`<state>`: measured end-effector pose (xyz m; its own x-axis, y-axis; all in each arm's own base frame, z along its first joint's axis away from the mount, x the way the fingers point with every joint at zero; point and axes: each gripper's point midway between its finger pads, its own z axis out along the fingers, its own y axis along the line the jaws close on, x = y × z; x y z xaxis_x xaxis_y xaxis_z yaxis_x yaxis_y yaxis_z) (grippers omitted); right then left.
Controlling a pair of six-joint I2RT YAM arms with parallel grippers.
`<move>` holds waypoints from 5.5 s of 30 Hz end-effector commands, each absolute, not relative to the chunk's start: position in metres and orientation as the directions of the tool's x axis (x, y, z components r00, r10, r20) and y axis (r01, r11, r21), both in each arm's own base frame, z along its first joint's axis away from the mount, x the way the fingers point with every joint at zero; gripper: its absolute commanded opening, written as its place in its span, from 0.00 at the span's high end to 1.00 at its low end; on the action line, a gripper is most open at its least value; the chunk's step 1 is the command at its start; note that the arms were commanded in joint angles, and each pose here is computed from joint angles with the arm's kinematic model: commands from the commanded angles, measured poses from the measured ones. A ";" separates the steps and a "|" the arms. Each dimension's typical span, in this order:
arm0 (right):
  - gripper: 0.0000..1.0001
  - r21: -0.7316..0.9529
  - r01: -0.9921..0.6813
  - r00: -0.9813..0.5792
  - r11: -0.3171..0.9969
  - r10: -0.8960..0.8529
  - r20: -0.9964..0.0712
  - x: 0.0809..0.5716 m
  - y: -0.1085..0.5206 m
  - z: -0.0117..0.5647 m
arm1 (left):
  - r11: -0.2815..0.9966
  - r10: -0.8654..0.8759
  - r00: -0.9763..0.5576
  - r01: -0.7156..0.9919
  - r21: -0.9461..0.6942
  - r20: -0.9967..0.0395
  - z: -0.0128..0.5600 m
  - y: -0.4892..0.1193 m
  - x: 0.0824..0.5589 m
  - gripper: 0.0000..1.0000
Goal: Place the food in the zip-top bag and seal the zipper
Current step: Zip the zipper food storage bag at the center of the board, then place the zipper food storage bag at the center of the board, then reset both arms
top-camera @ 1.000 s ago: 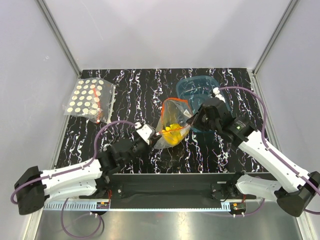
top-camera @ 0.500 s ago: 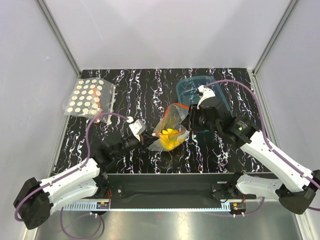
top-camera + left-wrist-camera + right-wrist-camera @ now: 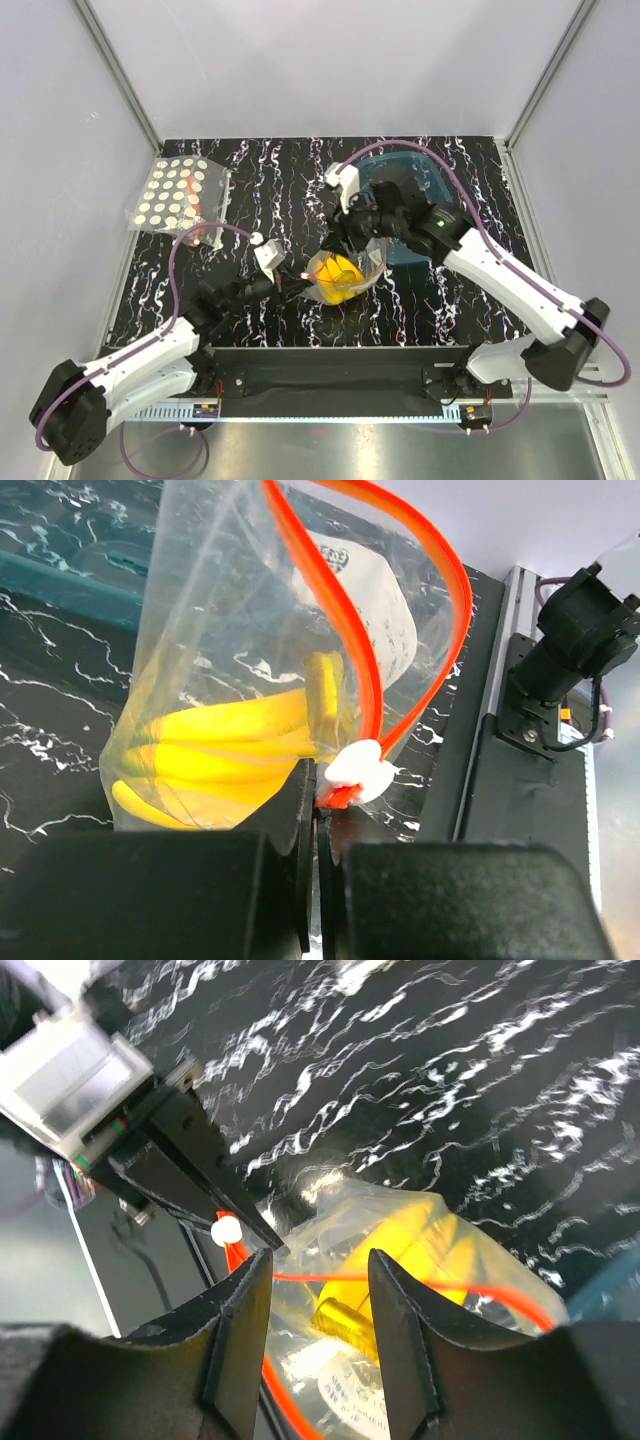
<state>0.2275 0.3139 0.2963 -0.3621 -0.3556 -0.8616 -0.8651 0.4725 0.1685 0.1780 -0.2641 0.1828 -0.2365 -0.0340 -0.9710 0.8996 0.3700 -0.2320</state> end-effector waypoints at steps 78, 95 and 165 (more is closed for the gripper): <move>0.95 -0.089 -0.972 -0.052 0.216 -0.572 -0.819 0.203 0.354 0.254 | 0.383 -0.240 -0.370 0.813 -0.438 -0.898 0.248 -0.234 0.212 1.00; 0.98 -0.112 -0.931 -0.121 0.347 -0.583 -0.804 0.219 0.313 0.246 | 0.481 -0.499 -0.349 0.650 -0.588 -0.793 0.251 -0.150 0.259 1.00; 0.05 0.419 -0.173 -0.337 0.891 0.347 -0.875 0.223 0.125 0.263 | 0.738 -0.167 -0.427 0.543 -0.400 -0.889 0.241 -0.132 0.217 0.01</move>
